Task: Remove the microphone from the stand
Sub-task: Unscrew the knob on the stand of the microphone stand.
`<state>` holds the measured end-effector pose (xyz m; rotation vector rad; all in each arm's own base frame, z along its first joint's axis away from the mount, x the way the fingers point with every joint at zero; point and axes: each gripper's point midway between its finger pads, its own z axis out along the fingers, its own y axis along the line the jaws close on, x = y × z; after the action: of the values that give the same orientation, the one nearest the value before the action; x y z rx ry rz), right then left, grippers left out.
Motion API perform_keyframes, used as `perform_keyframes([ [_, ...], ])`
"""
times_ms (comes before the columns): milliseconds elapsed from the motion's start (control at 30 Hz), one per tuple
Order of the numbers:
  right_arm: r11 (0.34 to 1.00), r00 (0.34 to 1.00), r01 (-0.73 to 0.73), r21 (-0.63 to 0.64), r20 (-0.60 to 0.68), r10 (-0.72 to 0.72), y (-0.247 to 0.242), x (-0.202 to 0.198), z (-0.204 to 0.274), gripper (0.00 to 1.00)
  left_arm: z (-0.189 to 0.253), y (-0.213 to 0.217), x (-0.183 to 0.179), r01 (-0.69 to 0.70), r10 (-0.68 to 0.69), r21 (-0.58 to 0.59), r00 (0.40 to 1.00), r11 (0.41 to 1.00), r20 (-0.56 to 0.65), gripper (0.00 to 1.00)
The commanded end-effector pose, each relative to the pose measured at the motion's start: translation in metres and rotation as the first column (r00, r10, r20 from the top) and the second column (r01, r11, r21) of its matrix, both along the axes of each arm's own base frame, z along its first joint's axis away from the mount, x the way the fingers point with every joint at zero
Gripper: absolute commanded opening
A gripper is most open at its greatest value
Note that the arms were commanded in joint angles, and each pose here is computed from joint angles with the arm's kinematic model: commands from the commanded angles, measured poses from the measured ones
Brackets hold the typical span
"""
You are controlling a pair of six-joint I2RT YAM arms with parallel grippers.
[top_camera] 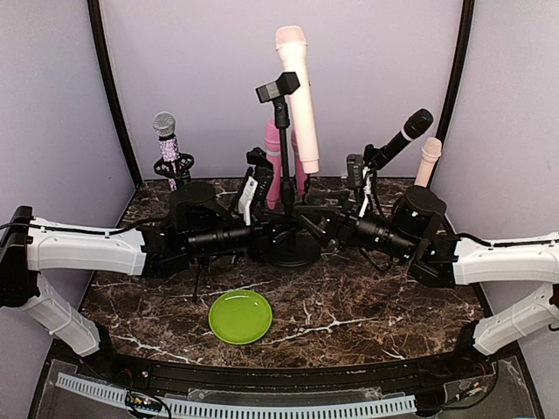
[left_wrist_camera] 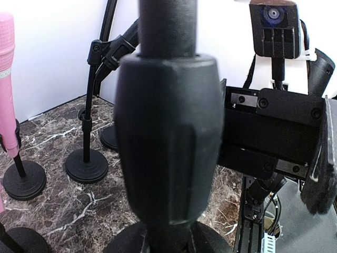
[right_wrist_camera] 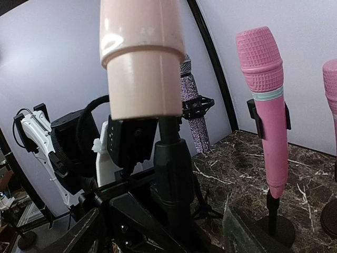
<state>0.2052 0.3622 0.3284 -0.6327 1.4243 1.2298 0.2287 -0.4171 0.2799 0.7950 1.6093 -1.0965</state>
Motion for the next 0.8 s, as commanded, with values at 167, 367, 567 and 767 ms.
perform_keyframes([
  [167,0.996,1.0,-0.021,0.084,0.025,0.019,0.017,0.005,0.027,0.66,0.051,0.007,-0.012,0.033,-0.024,-0.119,0.997,0.992,0.071,0.0],
  [367,0.995,0.999,-0.038,0.087,0.024,0.036,0.026,0.007,0.027,0.53,0.051,0.007,-0.017,0.061,-0.052,-0.115,0.995,0.991,0.082,0.0],
  [567,0.994,0.998,-0.064,0.085,0.02,0.063,0.033,0.007,0.025,0.44,0.053,0.008,-0.027,0.111,-0.099,-0.121,0.99,0.986,0.1,0.0],
  [767,0.991,0.996,-0.086,0.104,0.026,0.083,0.033,0.004,0.028,0.28,0.051,0.006,-0.035,0.156,-0.144,-0.114,0.984,0.981,0.105,0.0],
])
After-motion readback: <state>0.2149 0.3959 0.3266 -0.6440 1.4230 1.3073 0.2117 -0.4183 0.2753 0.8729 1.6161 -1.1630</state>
